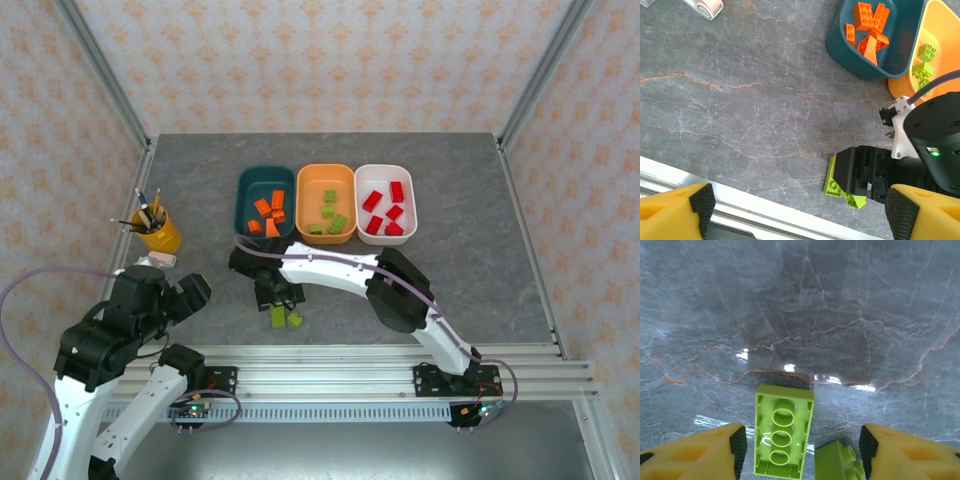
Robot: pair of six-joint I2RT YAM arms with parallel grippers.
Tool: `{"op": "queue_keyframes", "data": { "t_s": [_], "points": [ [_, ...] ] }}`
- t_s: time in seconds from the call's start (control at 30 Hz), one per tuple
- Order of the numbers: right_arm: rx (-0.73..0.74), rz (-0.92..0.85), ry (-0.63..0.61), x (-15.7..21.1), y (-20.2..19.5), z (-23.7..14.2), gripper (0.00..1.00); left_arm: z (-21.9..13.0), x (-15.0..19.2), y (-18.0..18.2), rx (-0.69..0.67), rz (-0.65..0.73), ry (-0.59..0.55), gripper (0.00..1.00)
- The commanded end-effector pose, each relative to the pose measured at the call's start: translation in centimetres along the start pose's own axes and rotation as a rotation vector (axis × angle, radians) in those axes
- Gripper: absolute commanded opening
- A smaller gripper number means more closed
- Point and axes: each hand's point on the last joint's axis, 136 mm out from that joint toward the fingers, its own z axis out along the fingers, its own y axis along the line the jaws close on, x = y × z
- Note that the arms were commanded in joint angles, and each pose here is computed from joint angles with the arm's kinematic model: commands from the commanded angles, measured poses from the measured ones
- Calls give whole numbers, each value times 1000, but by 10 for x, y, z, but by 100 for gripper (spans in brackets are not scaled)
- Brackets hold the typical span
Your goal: Sort the legos into containers by color
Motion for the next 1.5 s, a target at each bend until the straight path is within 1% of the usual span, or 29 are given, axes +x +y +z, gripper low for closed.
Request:
{"op": "queue_keyframes", "data": {
  "t_s": [0.0,0.33,0.5,0.67,0.83,0.97,1.1,1.23,1.37,1.47],
  "points": [
    [29,74,24,8,2,4,62,-2,8,6,-9,11,24,91],
    [27,90,38,8,10,16,59,0,12,5,15,2,32,91],
    [48,93,57,12,10,23,53,2,15,5,19,-7,40,91],
    [72,102,70,14,6,29,51,3,16,6,21,-10,42,91],
    [71,104,65,11,9,34,44,4,16,6,23,-15,41,91],
    [76,107,43,5,11,35,35,3,16,5,26,-15,40,91],
    [59,124,4,-7,14,25,31,4,17,5,28,-15,44,91],
    [24,134,-58,-26,16,4,29,7,18,1,46,-11,54,91],
    [-3,168,-121,-53,4,-27,27,13,19,-18,125,-7,81,91],
    [-9,193,-189,-78,-15,-58,27,18,17,-39,198,-15,101,91]
  ]
}}
